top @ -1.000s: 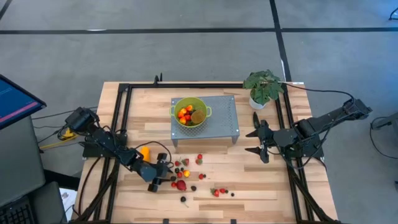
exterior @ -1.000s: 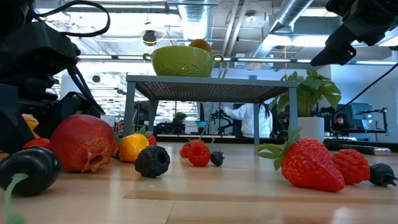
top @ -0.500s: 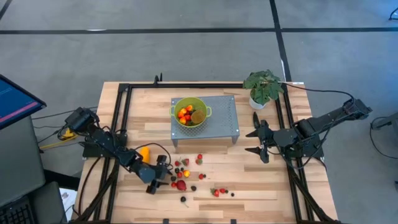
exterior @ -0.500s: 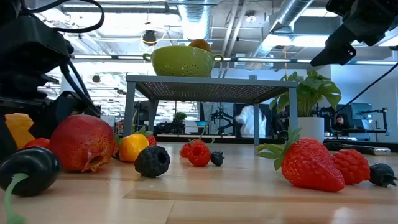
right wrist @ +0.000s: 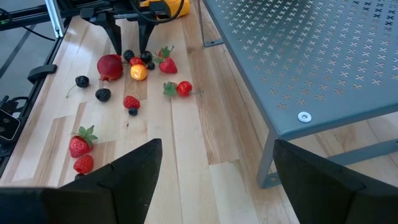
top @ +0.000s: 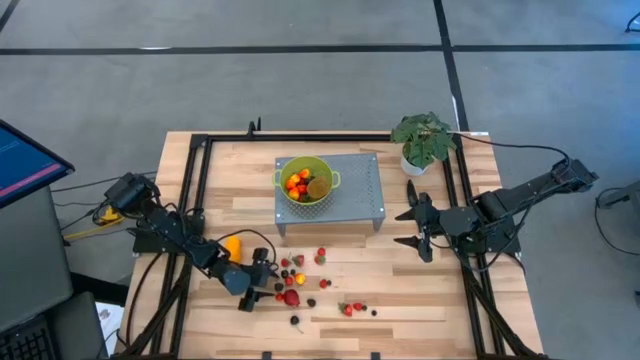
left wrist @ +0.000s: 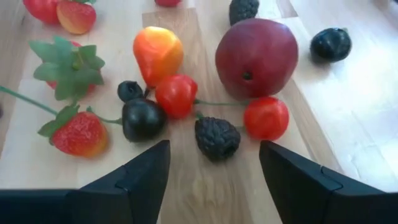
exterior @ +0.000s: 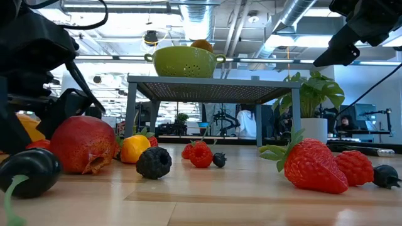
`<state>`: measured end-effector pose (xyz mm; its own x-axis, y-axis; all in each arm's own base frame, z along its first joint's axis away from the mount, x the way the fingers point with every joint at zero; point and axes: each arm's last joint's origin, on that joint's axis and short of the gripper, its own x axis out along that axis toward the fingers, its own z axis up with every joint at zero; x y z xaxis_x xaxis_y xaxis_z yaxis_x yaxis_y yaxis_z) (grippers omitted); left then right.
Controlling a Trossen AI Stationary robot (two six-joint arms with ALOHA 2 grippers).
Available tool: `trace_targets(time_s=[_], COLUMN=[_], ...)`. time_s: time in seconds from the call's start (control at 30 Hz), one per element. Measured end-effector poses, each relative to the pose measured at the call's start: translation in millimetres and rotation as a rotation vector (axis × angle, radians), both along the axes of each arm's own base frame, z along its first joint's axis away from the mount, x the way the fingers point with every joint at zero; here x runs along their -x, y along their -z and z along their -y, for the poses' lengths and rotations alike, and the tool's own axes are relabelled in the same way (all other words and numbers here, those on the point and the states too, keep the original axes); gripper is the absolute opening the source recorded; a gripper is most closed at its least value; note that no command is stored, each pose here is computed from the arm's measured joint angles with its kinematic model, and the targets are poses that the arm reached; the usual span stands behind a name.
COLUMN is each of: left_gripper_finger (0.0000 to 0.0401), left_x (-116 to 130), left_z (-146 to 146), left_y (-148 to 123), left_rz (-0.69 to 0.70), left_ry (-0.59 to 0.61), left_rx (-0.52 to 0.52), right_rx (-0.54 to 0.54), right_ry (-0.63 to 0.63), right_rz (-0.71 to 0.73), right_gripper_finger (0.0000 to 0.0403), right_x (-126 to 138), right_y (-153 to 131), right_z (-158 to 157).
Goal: Pick & Place Fruit
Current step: Put the black raspberry into the green strainer bowl on the shelf
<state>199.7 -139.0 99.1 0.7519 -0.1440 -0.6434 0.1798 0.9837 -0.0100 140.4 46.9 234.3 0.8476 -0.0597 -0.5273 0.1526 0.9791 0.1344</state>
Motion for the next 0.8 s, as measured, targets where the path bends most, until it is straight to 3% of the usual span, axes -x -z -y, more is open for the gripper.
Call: trace_targets(time_s=[0.8], left_gripper_finger=[0.0218], left_x=[-13], left_z=[9], left_y=[10], left_rz=[-0.017], left_ry=[-0.020], left_rx=[-0.004], right_rx=[-0.001], right_ry=[0.000], right_rz=[0.002], right_gripper_finger=[0.0302], right_x=[0], right_y=[0], right_z=[0])
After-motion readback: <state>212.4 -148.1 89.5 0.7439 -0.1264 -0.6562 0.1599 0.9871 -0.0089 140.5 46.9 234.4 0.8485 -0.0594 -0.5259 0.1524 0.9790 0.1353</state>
